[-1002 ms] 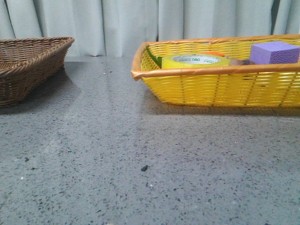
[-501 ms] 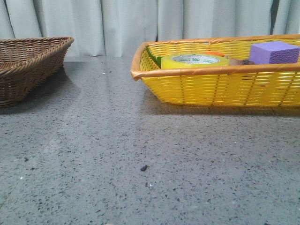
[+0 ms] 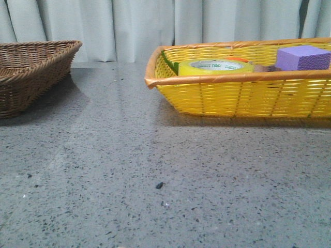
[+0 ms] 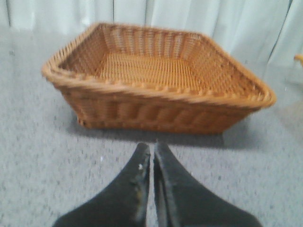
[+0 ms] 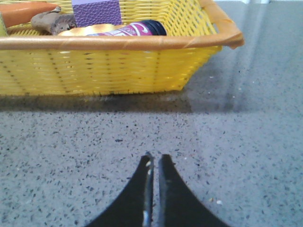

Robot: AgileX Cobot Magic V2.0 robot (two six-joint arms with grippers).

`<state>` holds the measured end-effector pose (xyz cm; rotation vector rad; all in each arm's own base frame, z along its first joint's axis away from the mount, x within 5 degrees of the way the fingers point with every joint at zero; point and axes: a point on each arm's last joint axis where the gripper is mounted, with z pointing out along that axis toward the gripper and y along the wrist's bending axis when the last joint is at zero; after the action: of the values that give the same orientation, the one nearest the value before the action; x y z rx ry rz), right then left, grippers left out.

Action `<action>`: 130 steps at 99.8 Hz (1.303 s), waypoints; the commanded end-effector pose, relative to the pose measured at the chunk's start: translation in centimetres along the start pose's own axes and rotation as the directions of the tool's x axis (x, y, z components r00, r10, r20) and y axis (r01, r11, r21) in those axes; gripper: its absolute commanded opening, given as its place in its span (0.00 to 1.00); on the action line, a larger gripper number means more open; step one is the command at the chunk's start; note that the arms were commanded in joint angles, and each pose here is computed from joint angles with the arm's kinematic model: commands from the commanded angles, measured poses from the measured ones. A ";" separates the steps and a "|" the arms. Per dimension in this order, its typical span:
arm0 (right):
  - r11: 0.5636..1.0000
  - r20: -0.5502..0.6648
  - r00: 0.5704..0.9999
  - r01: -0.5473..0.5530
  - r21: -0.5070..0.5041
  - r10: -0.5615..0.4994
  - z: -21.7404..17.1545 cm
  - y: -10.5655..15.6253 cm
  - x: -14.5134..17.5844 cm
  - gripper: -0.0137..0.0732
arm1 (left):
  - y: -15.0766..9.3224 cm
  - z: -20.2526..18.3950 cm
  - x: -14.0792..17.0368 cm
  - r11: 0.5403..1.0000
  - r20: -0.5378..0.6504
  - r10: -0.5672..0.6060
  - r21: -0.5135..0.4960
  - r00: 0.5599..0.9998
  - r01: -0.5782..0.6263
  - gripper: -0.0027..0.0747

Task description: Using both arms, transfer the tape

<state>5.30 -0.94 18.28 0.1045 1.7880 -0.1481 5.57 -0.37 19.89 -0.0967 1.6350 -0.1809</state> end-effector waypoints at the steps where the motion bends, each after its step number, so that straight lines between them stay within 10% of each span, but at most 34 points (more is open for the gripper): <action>1: 1.000 0.106 0.994 0.020 0.000 -0.020 0.0 0.0 -0.3 0.08 | -0.1 -0.2 -0.8 1.000 0.129 -0.013 0.023 0.992 0.010 0.01; 92: 0.999 0.211 0.977 -0.037 -0.020 0.040 -0.1 0.1 -1.4 0.08 | 0.0 0.0 -0.6 0.999 0.096 0.040 0.010 0.995 -0.041 0.01; 130: 0.957 0.254 0.923 -0.269 -0.110 0.288 -1.1 0.2 -5.0 0.08 | -0.9 1.4 -5.3 1.000 0.032 0.030 0.002 0.999 -0.030 0.01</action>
<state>5.47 -0.51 20.50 0.2695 1.5815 0.0884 6.75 -0.36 22.02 -0.0711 1.6880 -0.1405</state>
